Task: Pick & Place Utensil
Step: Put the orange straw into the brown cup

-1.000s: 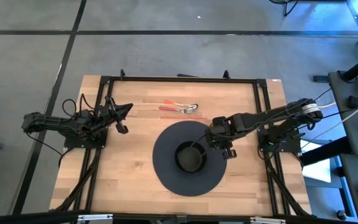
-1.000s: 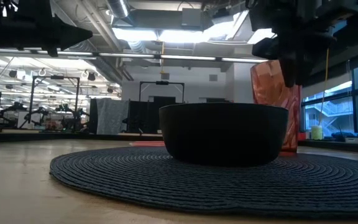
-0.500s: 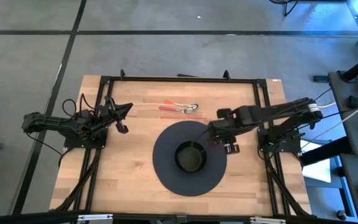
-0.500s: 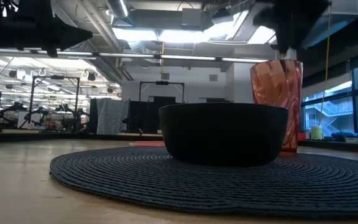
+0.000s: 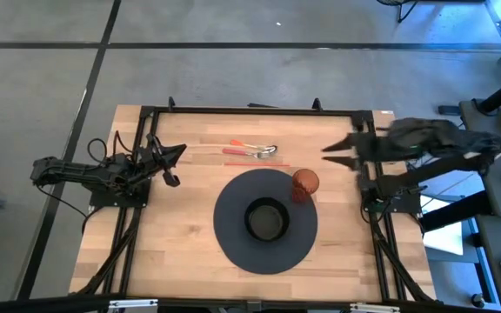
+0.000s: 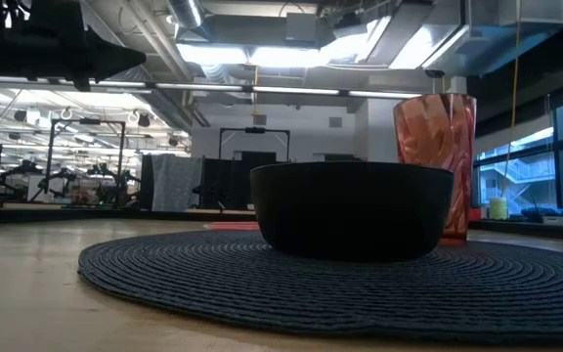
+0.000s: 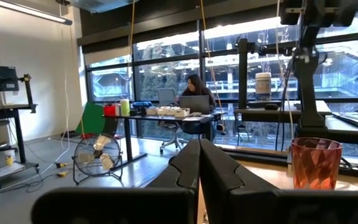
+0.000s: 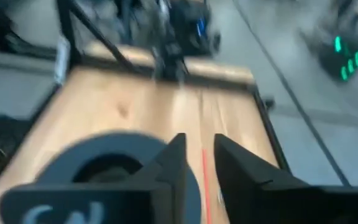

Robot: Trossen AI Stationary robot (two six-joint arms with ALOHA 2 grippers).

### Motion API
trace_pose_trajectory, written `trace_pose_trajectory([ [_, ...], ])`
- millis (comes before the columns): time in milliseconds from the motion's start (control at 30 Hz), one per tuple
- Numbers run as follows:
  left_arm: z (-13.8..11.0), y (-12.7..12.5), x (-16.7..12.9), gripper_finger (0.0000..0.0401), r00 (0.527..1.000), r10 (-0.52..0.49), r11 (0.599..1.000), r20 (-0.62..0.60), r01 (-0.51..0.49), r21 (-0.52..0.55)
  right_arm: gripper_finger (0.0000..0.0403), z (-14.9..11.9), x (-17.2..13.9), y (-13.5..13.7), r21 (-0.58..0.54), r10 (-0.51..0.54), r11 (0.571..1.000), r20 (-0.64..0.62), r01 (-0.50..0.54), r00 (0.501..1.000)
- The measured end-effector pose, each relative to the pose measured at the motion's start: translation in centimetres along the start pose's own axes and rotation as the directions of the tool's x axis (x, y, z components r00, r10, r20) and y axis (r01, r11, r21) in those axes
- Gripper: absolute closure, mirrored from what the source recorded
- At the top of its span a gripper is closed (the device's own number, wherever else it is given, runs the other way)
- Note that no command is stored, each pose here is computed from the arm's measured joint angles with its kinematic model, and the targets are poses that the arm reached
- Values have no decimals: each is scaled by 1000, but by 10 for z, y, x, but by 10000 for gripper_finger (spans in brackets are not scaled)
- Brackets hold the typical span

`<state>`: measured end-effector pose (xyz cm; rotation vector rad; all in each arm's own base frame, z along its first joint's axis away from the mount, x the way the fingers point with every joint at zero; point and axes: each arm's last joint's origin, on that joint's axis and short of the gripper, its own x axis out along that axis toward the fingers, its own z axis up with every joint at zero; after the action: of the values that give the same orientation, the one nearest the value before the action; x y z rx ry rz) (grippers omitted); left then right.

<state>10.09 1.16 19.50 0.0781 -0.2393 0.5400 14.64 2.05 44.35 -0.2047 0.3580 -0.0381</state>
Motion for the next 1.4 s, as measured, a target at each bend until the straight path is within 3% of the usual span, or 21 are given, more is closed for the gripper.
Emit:
trace_pose_trajectory([
  [100,0,0,0,395,1000,0,1000,-1,0,1,363,-27,-14,2,-19,74,997,151,-72,986],
  [167,0,0,0,396,1000,0,1000,-1,0,1,390,-45,-18,5,-34,132,991,281,-128,951],
  [267,0,0,0,399,1000,0,1000,-1,0,1,394,-75,-19,10,-54,175,984,439,-169,881],
  [333,0,0,0,400,1000,-1,1000,-1,1,1,392,-95,-17,12,-46,152,988,479,-149,865],
  [500,0,0,0,396,1000,0,1000,-1,0,1,398,-146,5,17,14,82,995,500,-103,862],
  [667,0,0,0,394,1000,-1,1000,-2,1,1,400,-178,20,21,34,97,989,585,-144,805],
  [1133,-1,0,0,396,1000,17,1000,-11,-17,14,401,-222,42,21,103,56,987,507,-125,860],
  [1400,-1,1,0,396,999,34,999,-14,-34,12,401,-237,50,24,106,52,987,513,-124,857],
])
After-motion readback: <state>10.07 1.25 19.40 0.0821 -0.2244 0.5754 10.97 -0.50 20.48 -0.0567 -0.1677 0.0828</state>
